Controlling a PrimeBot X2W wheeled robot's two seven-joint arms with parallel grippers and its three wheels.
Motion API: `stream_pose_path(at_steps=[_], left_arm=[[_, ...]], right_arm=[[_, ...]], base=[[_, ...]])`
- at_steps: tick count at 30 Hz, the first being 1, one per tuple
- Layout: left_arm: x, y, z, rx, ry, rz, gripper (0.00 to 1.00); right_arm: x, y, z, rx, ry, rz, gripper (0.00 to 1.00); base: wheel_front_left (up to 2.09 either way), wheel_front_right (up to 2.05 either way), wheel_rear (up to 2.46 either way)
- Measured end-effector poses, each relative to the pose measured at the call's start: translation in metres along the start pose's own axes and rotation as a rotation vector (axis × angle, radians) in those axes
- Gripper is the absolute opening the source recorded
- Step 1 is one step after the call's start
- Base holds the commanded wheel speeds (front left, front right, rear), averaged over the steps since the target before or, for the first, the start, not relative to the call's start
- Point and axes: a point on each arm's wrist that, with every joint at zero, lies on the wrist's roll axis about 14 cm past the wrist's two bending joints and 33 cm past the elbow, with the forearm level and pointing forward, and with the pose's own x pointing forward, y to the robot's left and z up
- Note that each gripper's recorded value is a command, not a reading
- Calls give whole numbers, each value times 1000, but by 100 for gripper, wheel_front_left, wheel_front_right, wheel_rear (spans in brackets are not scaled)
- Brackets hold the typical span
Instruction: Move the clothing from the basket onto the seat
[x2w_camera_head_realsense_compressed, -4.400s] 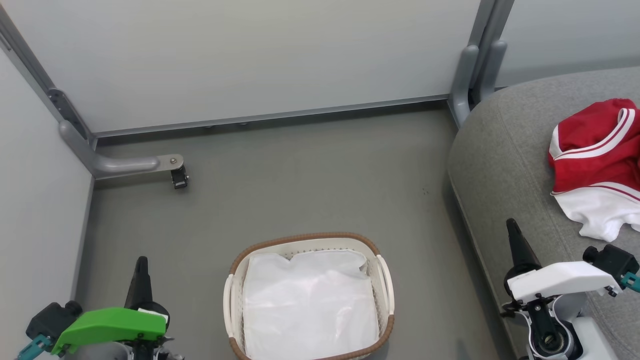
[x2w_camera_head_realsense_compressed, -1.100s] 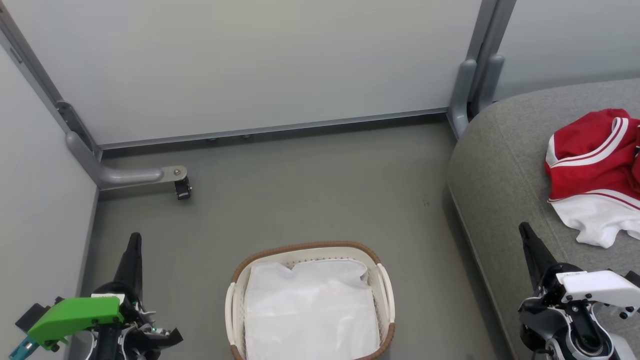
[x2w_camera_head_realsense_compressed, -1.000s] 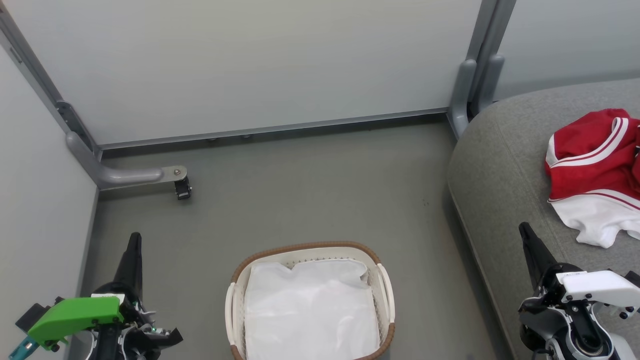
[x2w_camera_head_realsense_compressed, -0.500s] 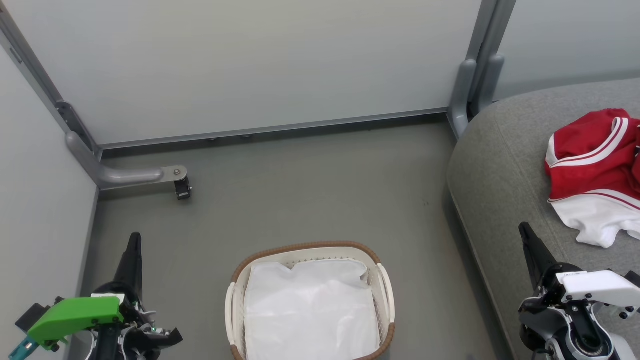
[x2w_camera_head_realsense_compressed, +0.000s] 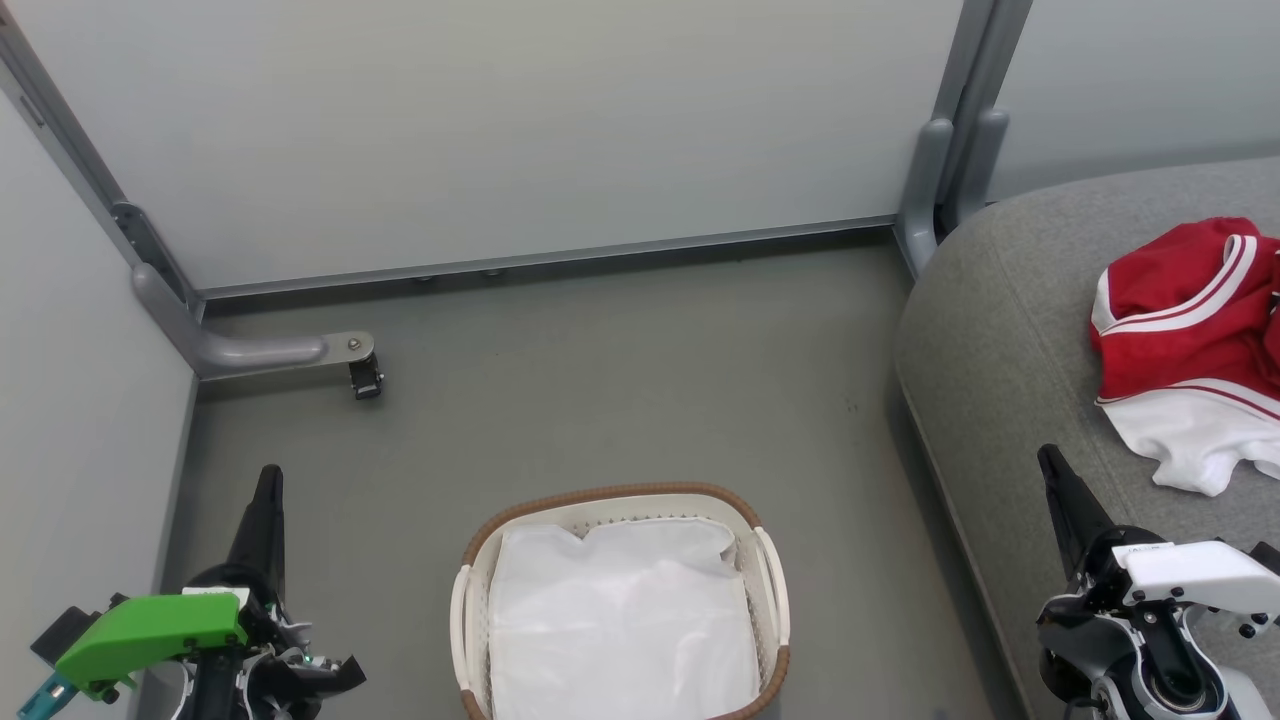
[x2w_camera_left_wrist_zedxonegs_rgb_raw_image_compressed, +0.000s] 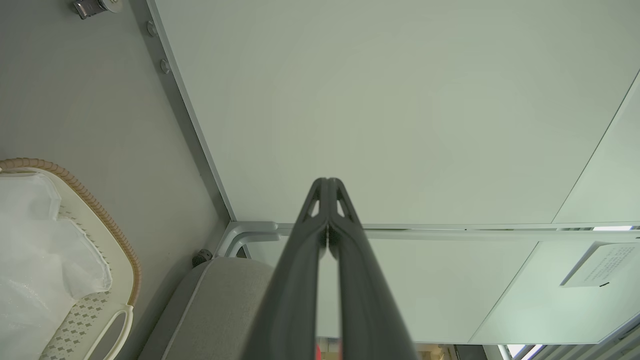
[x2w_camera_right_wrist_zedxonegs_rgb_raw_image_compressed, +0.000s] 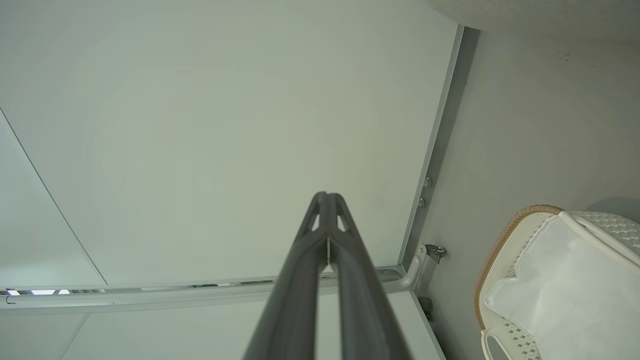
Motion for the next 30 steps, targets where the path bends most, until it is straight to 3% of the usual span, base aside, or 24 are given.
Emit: stream_pose_path(at_steps=[30], left_arm=[[0, 0, 0, 0, 0, 0, 0]], right_arm=[[0, 0, 0, 0, 0, 0, 0]], base=[[0, 0, 0]])
